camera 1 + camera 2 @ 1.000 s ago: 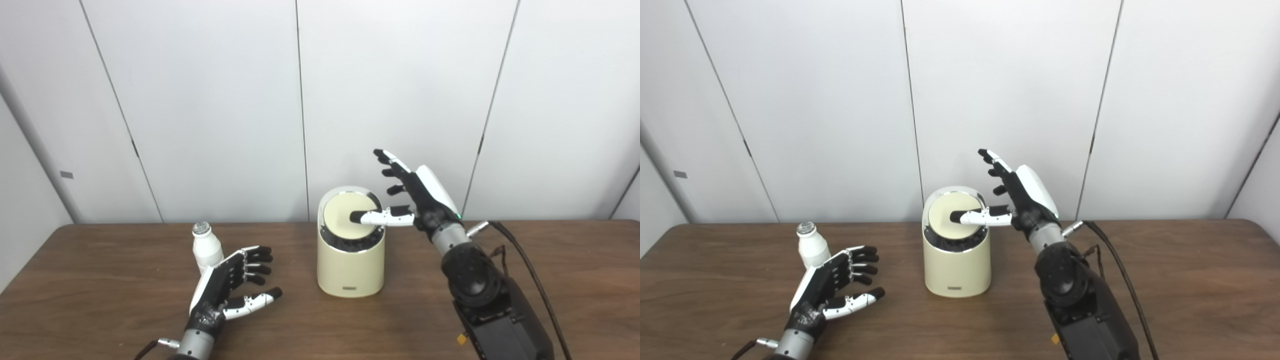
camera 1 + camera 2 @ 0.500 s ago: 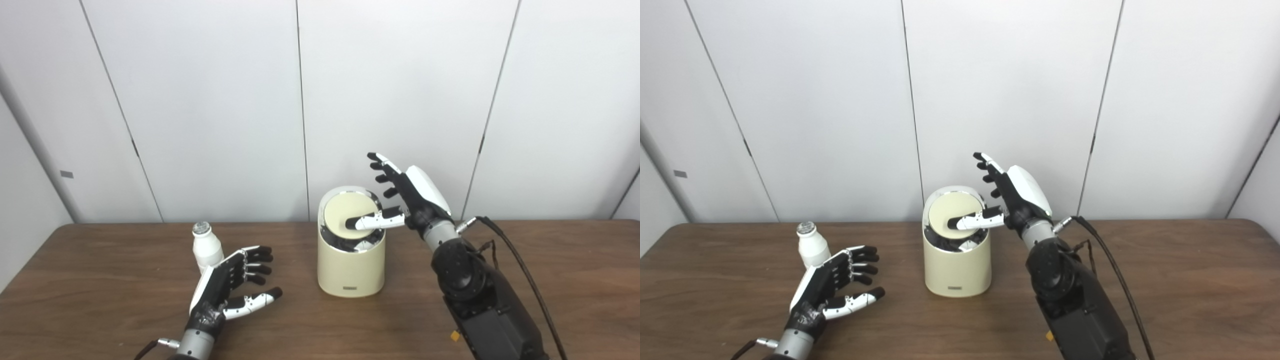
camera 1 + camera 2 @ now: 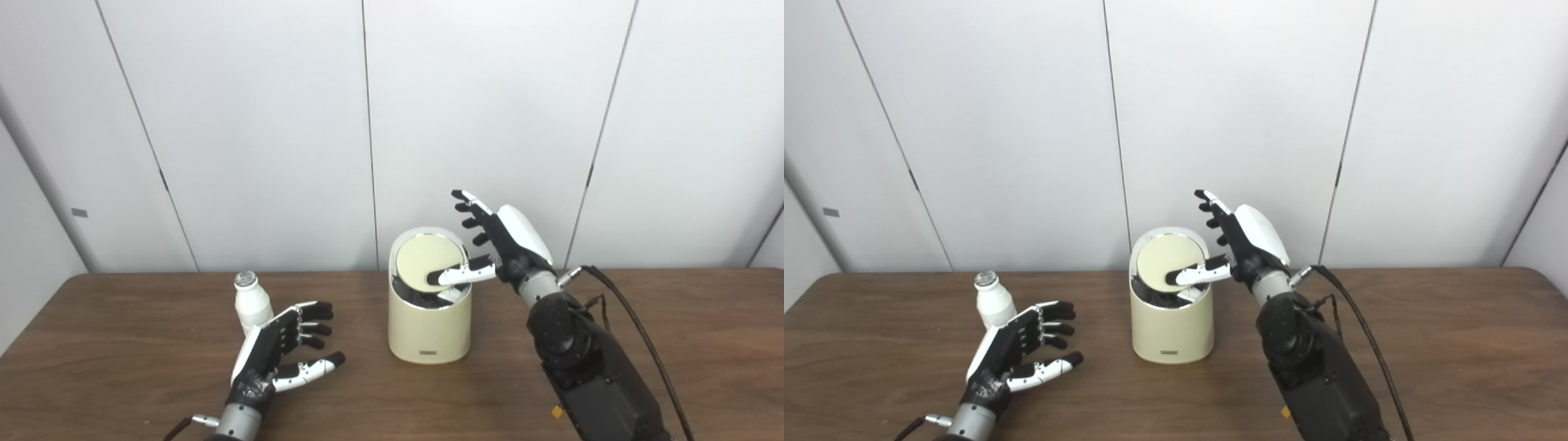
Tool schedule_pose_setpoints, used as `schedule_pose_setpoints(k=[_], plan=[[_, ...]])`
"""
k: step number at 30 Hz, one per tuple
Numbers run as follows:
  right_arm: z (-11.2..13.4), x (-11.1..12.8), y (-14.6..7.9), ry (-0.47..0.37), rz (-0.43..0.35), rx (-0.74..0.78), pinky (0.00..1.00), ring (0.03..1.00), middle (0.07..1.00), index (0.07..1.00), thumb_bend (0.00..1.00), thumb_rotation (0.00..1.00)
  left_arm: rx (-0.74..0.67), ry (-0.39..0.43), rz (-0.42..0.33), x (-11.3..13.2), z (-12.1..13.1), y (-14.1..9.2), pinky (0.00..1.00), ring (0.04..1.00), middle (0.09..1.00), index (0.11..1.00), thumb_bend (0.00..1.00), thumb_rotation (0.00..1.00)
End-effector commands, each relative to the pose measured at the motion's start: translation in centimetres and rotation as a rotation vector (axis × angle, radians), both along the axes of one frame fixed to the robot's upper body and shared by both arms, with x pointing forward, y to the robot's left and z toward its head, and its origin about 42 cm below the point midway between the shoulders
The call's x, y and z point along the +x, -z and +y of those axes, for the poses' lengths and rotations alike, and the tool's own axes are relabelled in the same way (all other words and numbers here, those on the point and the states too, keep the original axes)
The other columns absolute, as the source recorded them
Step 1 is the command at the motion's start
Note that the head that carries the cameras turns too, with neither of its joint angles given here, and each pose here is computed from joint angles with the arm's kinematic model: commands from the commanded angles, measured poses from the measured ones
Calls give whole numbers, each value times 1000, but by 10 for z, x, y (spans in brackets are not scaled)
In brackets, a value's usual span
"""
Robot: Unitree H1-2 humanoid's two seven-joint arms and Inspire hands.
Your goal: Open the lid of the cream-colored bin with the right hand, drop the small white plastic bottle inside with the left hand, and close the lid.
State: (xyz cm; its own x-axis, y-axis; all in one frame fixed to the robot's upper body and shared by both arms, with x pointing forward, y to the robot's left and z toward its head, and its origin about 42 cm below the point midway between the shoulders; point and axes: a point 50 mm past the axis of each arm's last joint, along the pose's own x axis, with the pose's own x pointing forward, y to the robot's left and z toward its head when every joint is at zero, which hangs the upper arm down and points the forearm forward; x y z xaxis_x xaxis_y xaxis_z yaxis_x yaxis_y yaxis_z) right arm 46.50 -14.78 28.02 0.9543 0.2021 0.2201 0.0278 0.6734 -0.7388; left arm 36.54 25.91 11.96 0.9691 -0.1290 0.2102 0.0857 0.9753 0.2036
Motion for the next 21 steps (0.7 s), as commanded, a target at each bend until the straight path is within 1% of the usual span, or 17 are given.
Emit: schedule_pose_setpoints(k=[1, 6, 10, 15, 18, 21], plan=[[4, 6, -30, -9, -108, -25, 655, 802, 873, 916, 917, 235, -13, -16, 74, -19, 2, 26, 583, 662, 731, 731, 655, 0], [3, 9, -28, -23, -114, -93, 711, 844, 894, 922, 922, 241, -12, -11, 72, -19, 2, 25, 586, 655, 725, 733, 655, 0], [6, 8, -28, -35, -142, -238, 662, 831, 911, 938, 910, 238, -18, -8, 70, -18, 1, 25, 585, 657, 729, 729, 652, 0], [10, 6, -30, -46, -168, -354, 656, 813, 912, 939, 939, 240, -12, -12, 72, -19, 0, 24, 588, 660, 729, 731, 658, 0], [13, 5, -31, -60, -173, -439, 645, 807, 916, 948, 948, 241, -15, -13, 75, -19, -1, 24, 593, 661, 727, 733, 658, 0], [16, 4, -30, -71, -156, -484, 651, 810, 922, 942, 964, 236, -16, -13, 71, -20, -1, 23, 590, 667, 732, 734, 656, 0]])
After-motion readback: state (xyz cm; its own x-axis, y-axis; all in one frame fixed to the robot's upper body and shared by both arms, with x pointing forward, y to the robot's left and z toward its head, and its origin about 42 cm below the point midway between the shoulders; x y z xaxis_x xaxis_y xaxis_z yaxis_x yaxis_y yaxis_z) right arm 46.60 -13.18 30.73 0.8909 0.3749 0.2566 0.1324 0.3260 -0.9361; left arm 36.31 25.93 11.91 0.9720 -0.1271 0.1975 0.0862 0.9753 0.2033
